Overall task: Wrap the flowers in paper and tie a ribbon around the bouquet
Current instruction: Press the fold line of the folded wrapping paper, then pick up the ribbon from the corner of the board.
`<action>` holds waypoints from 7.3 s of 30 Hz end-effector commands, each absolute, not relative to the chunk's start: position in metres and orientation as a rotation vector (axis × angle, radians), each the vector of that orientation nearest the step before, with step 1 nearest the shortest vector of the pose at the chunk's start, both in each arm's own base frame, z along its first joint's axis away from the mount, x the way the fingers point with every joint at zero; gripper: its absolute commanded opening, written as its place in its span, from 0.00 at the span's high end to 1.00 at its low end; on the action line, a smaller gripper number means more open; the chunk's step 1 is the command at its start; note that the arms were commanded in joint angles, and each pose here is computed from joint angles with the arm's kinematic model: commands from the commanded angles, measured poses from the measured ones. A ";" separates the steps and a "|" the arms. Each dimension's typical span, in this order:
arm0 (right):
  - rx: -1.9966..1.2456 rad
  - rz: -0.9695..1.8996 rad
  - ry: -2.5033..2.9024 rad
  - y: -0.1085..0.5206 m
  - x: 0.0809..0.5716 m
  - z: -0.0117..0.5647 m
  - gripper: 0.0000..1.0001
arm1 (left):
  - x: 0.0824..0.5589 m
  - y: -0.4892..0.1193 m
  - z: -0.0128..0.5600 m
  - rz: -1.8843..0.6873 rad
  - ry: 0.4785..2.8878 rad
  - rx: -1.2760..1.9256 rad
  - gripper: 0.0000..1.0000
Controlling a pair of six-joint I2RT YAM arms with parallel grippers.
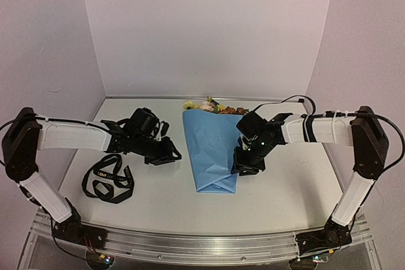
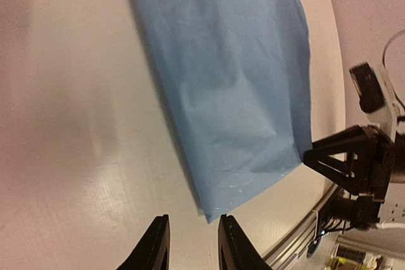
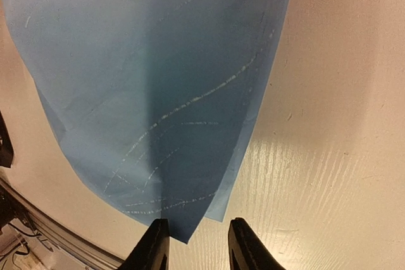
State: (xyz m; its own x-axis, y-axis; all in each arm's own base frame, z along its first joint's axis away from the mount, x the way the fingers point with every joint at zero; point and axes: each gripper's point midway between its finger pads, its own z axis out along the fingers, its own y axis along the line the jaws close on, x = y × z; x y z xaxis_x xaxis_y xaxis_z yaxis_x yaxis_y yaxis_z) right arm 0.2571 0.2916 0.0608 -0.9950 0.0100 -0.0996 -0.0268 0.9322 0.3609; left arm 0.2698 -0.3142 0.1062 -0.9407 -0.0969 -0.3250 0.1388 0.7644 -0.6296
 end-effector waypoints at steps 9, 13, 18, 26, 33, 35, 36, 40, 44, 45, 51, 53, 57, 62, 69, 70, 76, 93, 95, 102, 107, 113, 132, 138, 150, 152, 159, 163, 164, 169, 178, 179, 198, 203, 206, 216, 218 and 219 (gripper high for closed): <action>0.028 0.523 3.047 0.292 0.257 0.041 0.98 | 0.234 -0.435 0.071 -1.167 2.620 0.484 0.78; 0.039 0.482 3.066 0.288 0.255 0.028 0.99 | 0.221 -0.433 0.043 -1.167 2.700 0.483 0.81; 0.036 0.458 3.075 0.284 0.254 0.022 0.99 | 0.207 -0.421 0.013 -1.144 2.788 0.434 0.83; 0.035 0.609 3.036 0.296 0.250 0.056 0.91 | 0.199 -0.412 -0.003 -1.134 2.838 0.407 0.84; 0.013 0.883 2.980 0.338 0.239 0.088 0.87 | 0.200 -0.414 -0.001 -1.136 2.829 0.419 0.84; 0.035 0.980 2.988 0.355 0.241 0.089 0.89 | 0.200 -0.414 -0.001 -1.131 2.826 0.421 0.84; 0.066 1.012 3.004 0.363 0.243 0.085 0.92 | 0.201 -0.414 0.000 -1.133 2.822 0.423 0.84; 0.135 1.058 3.005 0.377 0.252 0.065 1.00 | 0.202 -0.415 0.001 -1.128 2.819 0.431 0.84; 0.167 1.026 3.039 0.378 0.253 0.042 1.00 | 0.202 -0.415 0.001 -1.123 2.822 0.436 0.84; 0.175 1.015 3.048 0.377 0.253 0.037 1.00 | 0.202 -0.415 0.001 -1.122 2.823 0.437 0.84; 0.218 0.910 3.090 0.364 0.249 0.004 1.00 | 0.201 -0.414 0.001 -1.117 2.825 0.442 0.85; 0.222 0.870 3.104 0.357 0.246 -0.005 1.00 | 0.200 -0.413 0.000 -1.118 2.830 0.443 0.85; 0.243 0.793 3.120 0.343 0.241 -0.021 1.00 | 0.196 -0.412 0.002 -1.142 2.824 0.462 0.85; 0.269 0.756 3.127 0.336 0.239 -0.030 1.00 | 0.186 -0.409 0.007 -1.161 2.815 0.510 0.84; 0.279 0.745 3.123 0.334 0.239 -0.033 1.00 | 0.168 -0.386 -0.012 -1.098 2.894 0.467 0.85; 0.281 0.744 3.122 0.334 0.239 -0.033 1.00 | 0.166 -0.381 -0.014 -1.088 2.901 0.452 0.85; 0.283 0.741 3.125 0.332 0.237 -0.035 1.00 | 0.165 -0.370 -0.017 -1.075 2.906 0.377 0.86; 0.291 0.744 3.128 0.333 0.238 -0.036 1.00 | 0.210 -0.420 0.046 -1.155 2.676 0.518 0.88; 0.291 0.743 3.128 0.333 0.237 -0.036 1.00 | 0.215 -0.416 0.034 -1.124 2.698 0.483 0.89; 0.286 0.746 3.128 0.332 0.236 -0.034 1.00 | 0.198 -0.396 0.000 -1.136 2.797 0.422 0.91; 0.283 0.745 3.126 0.332 0.236 -0.034 1.00 | 0.183 -0.381 -0.016 -1.139 2.856 0.380 0.92; 0.278 0.769 3.118 0.329 0.237 -0.028 1.00 | 0.180 -0.366 -0.032 -1.044 2.922 0.315 0.94; 0.362 0.799 3.101 0.284 0.233 -0.018 1.00 | 0.179 -0.355 -0.048 -0.966 2.982 0.243 0.96; 0.423 0.800 3.099 0.269 0.233 -0.021 1.00 | 0.181 -0.357 -0.046 -0.973 2.974 0.245 0.96; 0.471 1.009 3.023 0.284 0.251 0.016 1.00 | 0.207 -0.390 0.008 -1.053 2.819 0.358 0.90; 0.449 1.052 3.000 0.289 0.254 0.031 1.00 | 0.212 -0.396 0.022 -1.061 2.797 0.371 0.88; 0.327 1.080 2.969 0.289 0.251 0.075 0.97 | 0.228 -0.407 0.076 -1.105 2.675 0.369 0.83; 0.260 1.035 2.972 0.281 0.245 0.087 0.93 | 0.232 -0.405 0.094 -1.101 2.639 0.357 0.79; 0.247 1.024 2.973 0.279 0.244 0.089 0.92 | 0.233 -0.405 0.097 -1.101 2.634 0.355 0.78; 0.203 0.991 2.967 0.273 0.240 0.098 0.90 | 0.240 -0.395 0.106 -1.059 2.612 0.293 0.77; -0.014 0.740 2.938 0.242 0.212 0.105 0.64 | 0.272 -0.227 0.105 -0.505 2.528 -0.473 0.57; -0.034 0.722 2.930 0.240 0.209 0.105 0.61 | 0.270 -0.203 0.101 -0.437 2.507 -0.556 0.54; -0.257 0.656 2.878 0.238 0.180 0.101 0.47 | 0.278 -0.089 0.063 -0.045 2.484 -0.811 0.42; -0.252 0.647 2.866 0.233 0.178 0.101 0.46 | 0.287 -0.094 0.040 -0.056 2.538 -0.802 0.43; -0.249 0.640 2.865 0.231 0.178 0.100 0.45 | 0.288 -0.096 0.030 -0.062 2.557 -0.793 0.46; -0.233 0.644 2.875 0.233 0.179 0.099 0.46 | 0.280 -0.089 0.020 -0.061 2.531 -0.838 0.74; -0.228 0.643 2.878 0.234 0.179 0.099 0.47 | 0.279 -0.088 0.020 -0.057 2.529 -0.833 0.84; -0.226 0.642 2.879 0.234 0.179 0.099 0.48 | 0.279 -0.088 0.021 -0.060 2.527 -0.831 0.89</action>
